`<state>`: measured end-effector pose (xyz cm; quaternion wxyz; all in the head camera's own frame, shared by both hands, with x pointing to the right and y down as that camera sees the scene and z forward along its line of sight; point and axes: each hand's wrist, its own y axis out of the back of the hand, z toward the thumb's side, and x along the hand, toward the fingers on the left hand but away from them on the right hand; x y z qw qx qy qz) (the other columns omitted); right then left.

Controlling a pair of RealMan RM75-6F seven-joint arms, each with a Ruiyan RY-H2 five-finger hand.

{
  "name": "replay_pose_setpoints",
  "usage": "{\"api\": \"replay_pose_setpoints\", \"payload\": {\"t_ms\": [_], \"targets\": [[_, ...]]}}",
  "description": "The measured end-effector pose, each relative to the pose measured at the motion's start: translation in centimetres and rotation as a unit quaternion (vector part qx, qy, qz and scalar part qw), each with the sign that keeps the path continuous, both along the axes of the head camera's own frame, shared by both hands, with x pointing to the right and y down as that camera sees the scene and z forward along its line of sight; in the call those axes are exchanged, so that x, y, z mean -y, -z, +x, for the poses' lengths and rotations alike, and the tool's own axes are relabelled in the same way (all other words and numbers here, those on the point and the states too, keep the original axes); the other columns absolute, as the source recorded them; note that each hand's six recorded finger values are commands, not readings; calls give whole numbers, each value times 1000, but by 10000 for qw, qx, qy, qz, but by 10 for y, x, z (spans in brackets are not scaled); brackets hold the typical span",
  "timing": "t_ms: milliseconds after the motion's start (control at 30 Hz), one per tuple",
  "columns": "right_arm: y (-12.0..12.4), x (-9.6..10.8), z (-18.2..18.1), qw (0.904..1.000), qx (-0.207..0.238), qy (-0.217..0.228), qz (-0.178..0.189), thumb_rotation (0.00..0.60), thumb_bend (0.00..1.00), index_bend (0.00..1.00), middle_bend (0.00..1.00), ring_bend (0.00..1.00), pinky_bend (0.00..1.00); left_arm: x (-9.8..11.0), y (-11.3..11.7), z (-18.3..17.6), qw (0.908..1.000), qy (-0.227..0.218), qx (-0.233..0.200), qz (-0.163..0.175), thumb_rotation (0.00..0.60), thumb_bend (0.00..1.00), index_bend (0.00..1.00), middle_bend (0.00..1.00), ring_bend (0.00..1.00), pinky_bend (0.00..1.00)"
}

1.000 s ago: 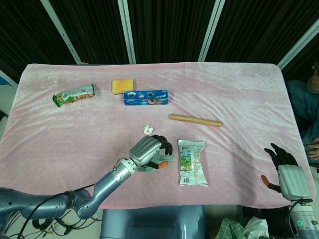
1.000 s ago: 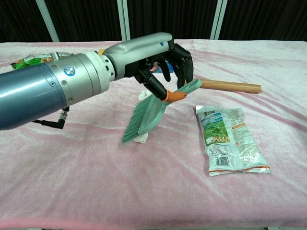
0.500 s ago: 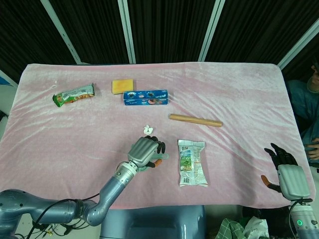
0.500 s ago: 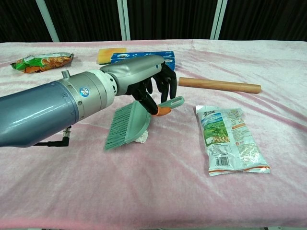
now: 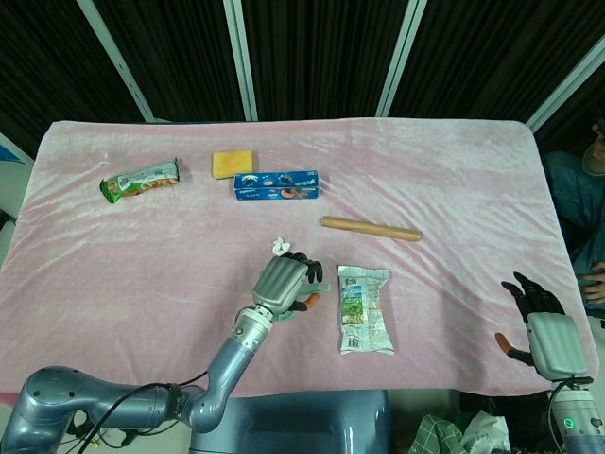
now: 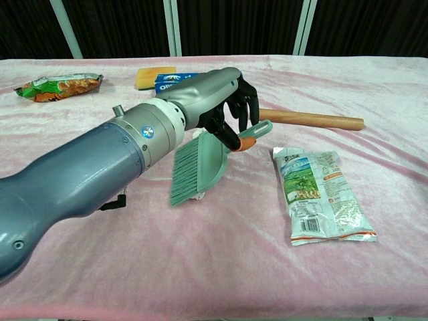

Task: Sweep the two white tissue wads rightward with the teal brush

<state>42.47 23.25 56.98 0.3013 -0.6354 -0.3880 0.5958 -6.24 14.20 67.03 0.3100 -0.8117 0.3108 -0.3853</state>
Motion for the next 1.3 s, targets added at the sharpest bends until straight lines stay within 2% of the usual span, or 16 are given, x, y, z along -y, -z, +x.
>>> {"api": "replay_pose_setpoints", "payload": {"t_ms": [200,367,500,633,733,800,900,967,1100,1233,1300], "targets": [[0,-1,0,10000,15,-1,-19,600,181,168,59,103,149,18,-4,4,9986,129,-38,521,600,425,634,667,312,357],[0,-1,0,10000,10,1,-33,600,179,168,59,103,149,43,-3,2,9944,316,-198,987,600,426,636,670,317,357],[0,-1,0,10000,9,1,-41,600,180,168,59,103,149,66,10,-3,9867,505,-477,1471,600,426,651,683,318,355],[0,-1,0,10000,20,-7,-55,600,181,168,59,103,149,89,27,-16,9749,576,-623,2059,600,426,663,696,324,362],[0,-2,0,10000,12,0,-56,600,181,168,59,103,149,104,27,-30,9734,487,-536,2175,600,426,664,701,329,371],[0,-2,0,10000,12,-8,-46,600,180,168,59,103,149,108,23,-35,9760,340,-433,2107,600,426,664,702,332,371],[0,-2,0,10000,6,-30,-50,600,180,168,59,103,149,112,11,-42,9834,31,-251,1794,600,426,664,702,335,371],[0,-2,1,10000,9,-42,-57,600,180,168,59,103,149,115,-2,-50,9905,-179,-165,1357,600,426,664,701,335,371],[0,-2,1,10000,16,-53,-75,600,180,168,59,103,149,116,-16,-60,9976,-194,-323,576,600,426,662,695,334,371],[0,-2,1,9999,23,-69,-79,600,181,168,59,103,149,116,-27,-66,9975,-67,-660,-260,600,425,662,694,335,371],[0,-1,2,9999,23,-68,-80,600,181,168,58,103,149,116,-31,-65,9958,-78,-717,-558,600,426,665,695,335,371]]}}
